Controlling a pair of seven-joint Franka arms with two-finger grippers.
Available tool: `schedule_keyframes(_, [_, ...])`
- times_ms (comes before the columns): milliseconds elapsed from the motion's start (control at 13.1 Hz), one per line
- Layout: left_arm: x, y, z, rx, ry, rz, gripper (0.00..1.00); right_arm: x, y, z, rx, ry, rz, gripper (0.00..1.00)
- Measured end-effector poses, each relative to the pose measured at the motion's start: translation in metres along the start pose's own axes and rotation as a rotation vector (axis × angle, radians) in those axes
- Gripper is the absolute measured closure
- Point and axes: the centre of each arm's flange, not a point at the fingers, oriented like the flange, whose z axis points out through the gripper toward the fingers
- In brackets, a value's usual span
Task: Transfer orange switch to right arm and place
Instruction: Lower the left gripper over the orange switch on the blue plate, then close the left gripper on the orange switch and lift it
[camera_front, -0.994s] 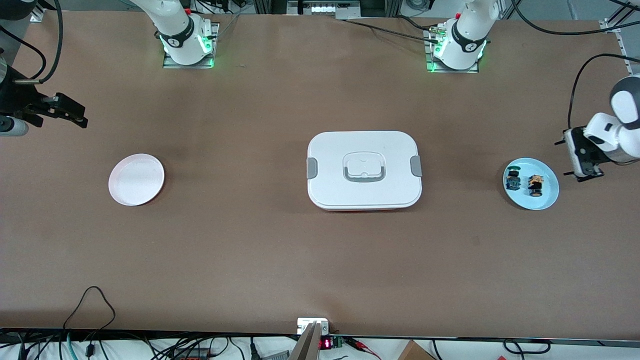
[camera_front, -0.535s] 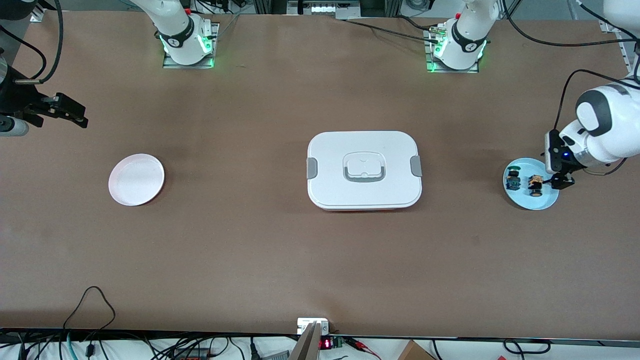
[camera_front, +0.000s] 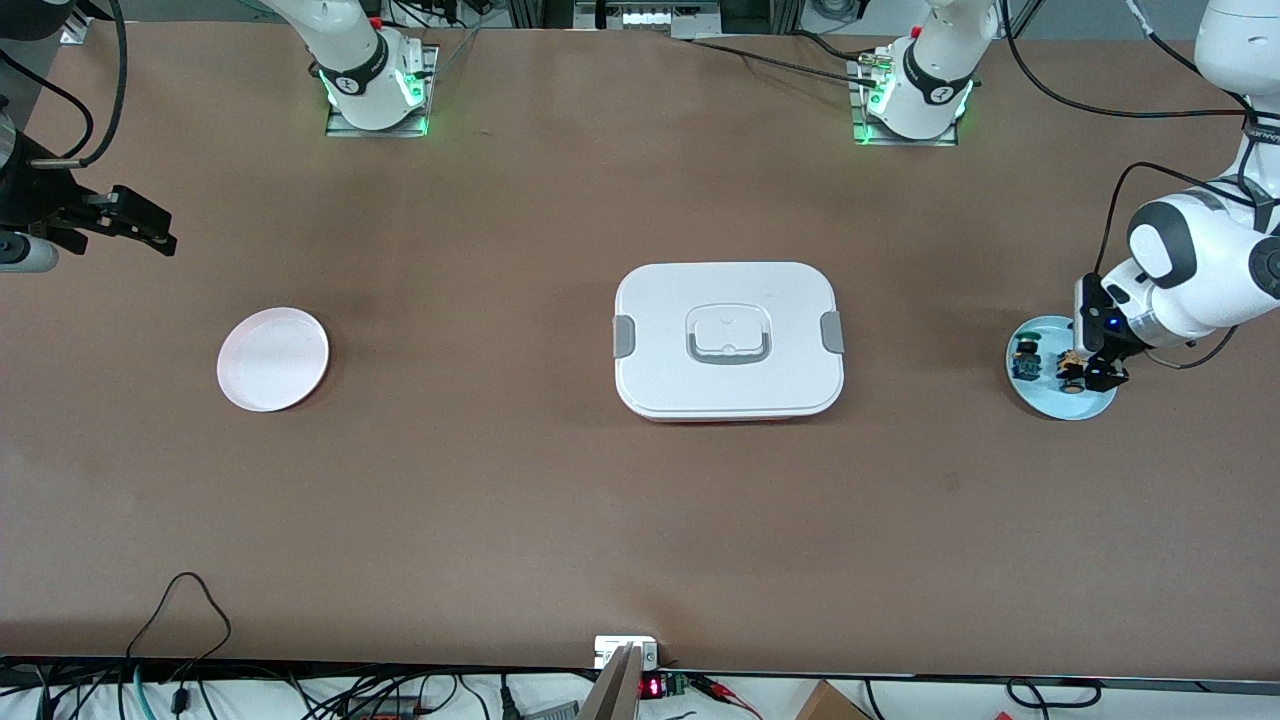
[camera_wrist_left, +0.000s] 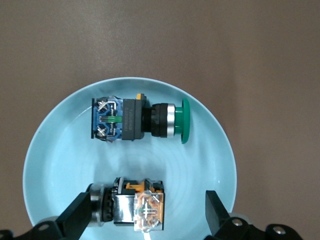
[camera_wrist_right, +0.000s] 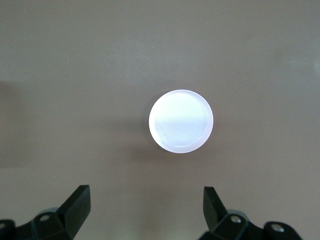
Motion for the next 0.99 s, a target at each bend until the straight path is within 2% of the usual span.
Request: schedule_keyframes(994, [-0.011,-0.015,0.017,0.016,0.013,-0.02,0.0,0.0,0.0,0.0,0.001,0.0,-0.001,0.0])
